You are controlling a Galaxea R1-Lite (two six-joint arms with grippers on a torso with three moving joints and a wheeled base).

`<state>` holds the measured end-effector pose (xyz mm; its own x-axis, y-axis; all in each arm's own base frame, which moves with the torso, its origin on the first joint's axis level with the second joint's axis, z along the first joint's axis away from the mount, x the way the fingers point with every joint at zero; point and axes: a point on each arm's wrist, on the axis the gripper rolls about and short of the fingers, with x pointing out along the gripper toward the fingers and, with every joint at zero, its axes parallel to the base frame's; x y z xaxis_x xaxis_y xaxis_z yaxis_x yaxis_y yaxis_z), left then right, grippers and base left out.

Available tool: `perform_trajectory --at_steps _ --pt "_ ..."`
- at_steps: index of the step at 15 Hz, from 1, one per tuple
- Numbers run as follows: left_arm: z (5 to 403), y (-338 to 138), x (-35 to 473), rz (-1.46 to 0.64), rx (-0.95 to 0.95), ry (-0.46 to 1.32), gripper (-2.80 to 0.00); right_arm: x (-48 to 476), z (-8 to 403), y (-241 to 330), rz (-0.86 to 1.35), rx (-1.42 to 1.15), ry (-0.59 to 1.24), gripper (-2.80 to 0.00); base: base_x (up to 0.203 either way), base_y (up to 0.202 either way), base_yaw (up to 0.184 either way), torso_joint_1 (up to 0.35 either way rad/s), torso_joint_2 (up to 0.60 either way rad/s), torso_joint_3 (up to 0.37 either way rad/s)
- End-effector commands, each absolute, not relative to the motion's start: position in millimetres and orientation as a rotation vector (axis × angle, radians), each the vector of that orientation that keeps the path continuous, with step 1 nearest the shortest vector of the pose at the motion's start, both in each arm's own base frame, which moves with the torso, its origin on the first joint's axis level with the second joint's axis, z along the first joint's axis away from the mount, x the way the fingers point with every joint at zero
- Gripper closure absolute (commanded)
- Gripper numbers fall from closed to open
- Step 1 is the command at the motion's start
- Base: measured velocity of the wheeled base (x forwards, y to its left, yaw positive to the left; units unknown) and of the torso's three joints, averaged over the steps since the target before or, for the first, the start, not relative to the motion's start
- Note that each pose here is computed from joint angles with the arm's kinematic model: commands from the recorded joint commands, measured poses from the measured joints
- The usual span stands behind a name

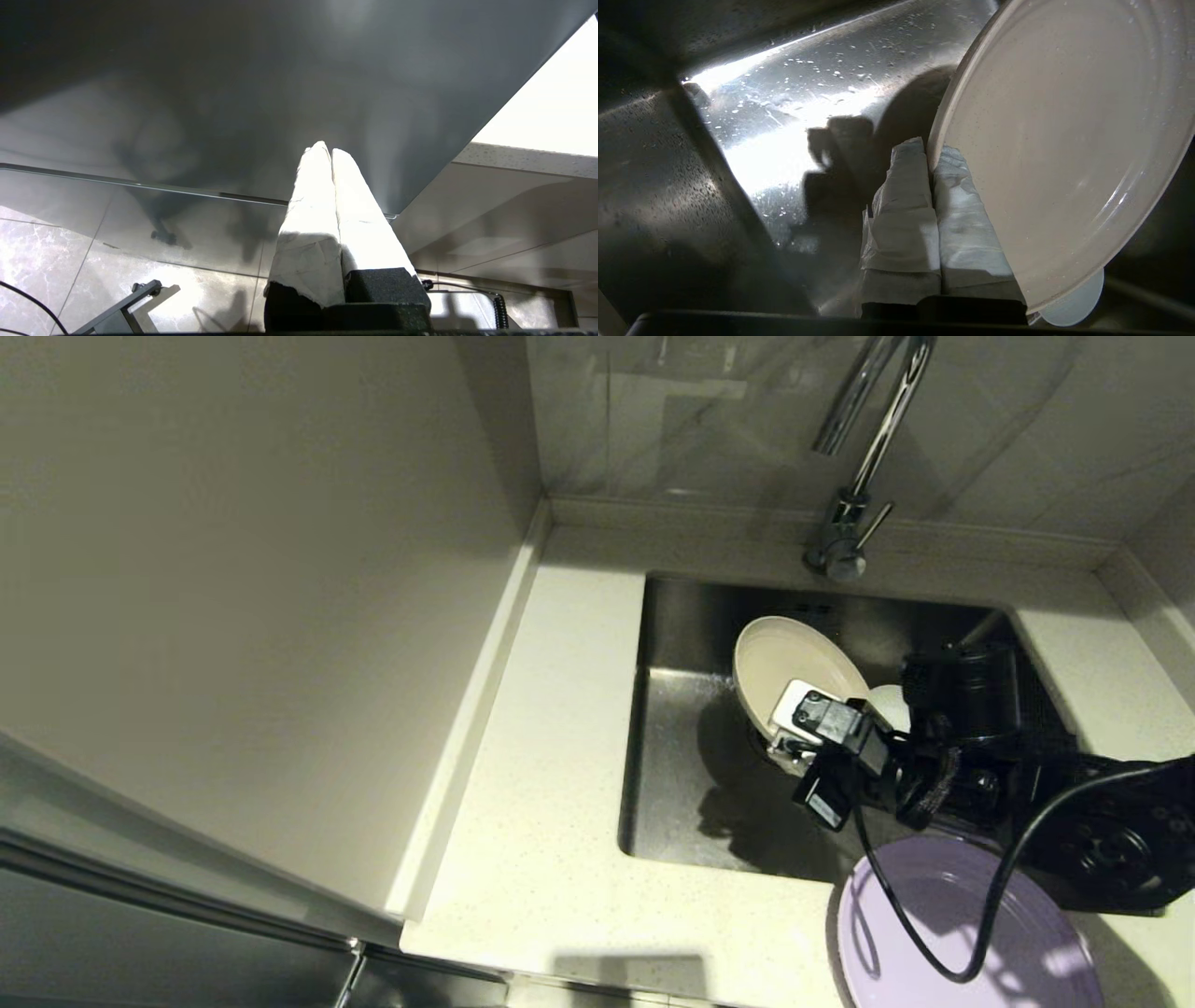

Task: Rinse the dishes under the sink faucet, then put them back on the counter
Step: Put a plate into the sink

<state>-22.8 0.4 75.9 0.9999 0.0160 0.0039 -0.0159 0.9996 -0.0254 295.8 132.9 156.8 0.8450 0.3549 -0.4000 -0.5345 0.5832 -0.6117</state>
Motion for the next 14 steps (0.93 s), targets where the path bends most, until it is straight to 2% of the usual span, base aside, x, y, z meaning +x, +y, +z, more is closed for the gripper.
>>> perform_trajectory --at_steps 1,7,11,14 --pt "76 0 -23 0.017 -0.026 -0.008 0.00 303 148 149 0.540 -0.815 0.253 0.00 0.000 0.000 0.000 0.000 0.00 0.000" --pt "76 0 -23 0.017 -0.026 -0.008 0.00 318 166 158 0.497 -0.843 0.174 0.00 0.000 0.000 0.000 0.000 0.00 0.000" --pt "76 0 -23 0.015 -0.026 -0.009 0.00 321 179 158 0.456 -0.886 0.050 0.00 0.000 0.000 0.000 0.000 0.00 0.000" --pt "76 0 -23 0.015 -0.025 -0.008 0.00 320 179 159 0.459 -0.899 0.047 0.00 0.000 0.000 0.000 0.000 0.00 0.000"
